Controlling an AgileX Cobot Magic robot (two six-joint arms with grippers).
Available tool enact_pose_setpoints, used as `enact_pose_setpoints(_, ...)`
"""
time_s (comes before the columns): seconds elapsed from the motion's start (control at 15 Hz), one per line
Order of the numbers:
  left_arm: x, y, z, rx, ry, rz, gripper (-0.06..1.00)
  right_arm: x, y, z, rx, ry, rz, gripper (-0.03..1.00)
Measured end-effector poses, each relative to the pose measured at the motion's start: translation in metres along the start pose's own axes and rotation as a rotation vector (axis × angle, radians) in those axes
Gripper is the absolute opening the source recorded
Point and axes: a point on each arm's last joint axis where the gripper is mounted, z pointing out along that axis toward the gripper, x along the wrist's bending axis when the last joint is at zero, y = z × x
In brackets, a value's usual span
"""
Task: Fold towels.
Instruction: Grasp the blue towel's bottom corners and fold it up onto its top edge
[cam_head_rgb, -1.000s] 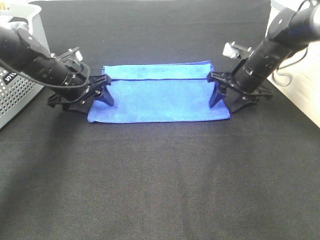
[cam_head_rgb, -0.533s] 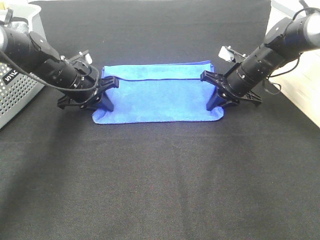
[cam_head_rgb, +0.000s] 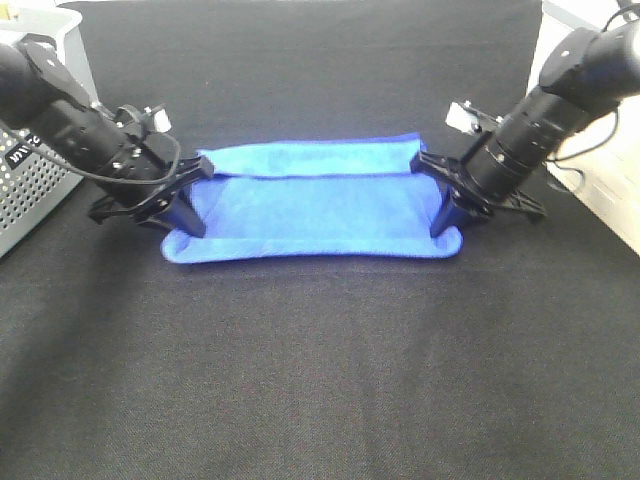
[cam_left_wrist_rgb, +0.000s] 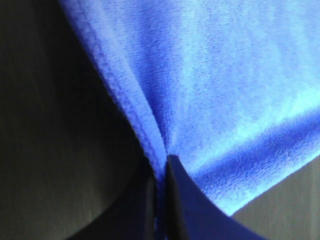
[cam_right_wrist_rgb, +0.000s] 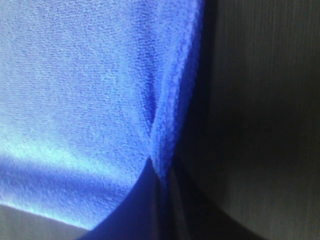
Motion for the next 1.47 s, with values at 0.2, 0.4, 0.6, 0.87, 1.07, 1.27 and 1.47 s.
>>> enact_pose_setpoints(0.2,0.003,-0.038,-0.005,0.09,0.021,-0.033,0.03,-0.007,-0.04,-0.006,0.046,-0.012,0.023,0.0)
enact_pose_setpoints(0.4,0.002,-0.061,-0.014,0.116,0.03,-0.042,0.03,-0.012,-0.066,-0.006,0.082,-0.015,0.031,0.0)
enact_pose_setpoints(0.6,-0.005,-0.056,-0.028,0.053,0.032,-0.012,0.03,-0.006,-0.057,-0.017,0.034,-0.005,-0.001,0.0)
enact_pose_setpoints(0.87,-0.013,-0.035,-0.041,-0.033,0.034,-0.022,0.03,0.007,-0.029,-0.034,-0.061,0.012,-0.044,0.0)
enact_pose_setpoints(1.07,-0.012,-0.004,-0.053,-0.122,0.029,-0.022,0.03,0.018,0.002,-0.043,-0.121,0.036,-0.084,0.0)
enact_pose_setpoints(1.27,-0.014,0.034,-0.05,-0.193,0.022,0.018,0.03,0.023,0.04,-0.032,-0.146,0.054,-0.117,0.0)
enact_pose_setpoints(1.47,-0.006,0.062,-0.028,-0.199,0.015,0.019,0.03,0.019,0.065,-0.007,-0.156,0.054,-0.13,0.0)
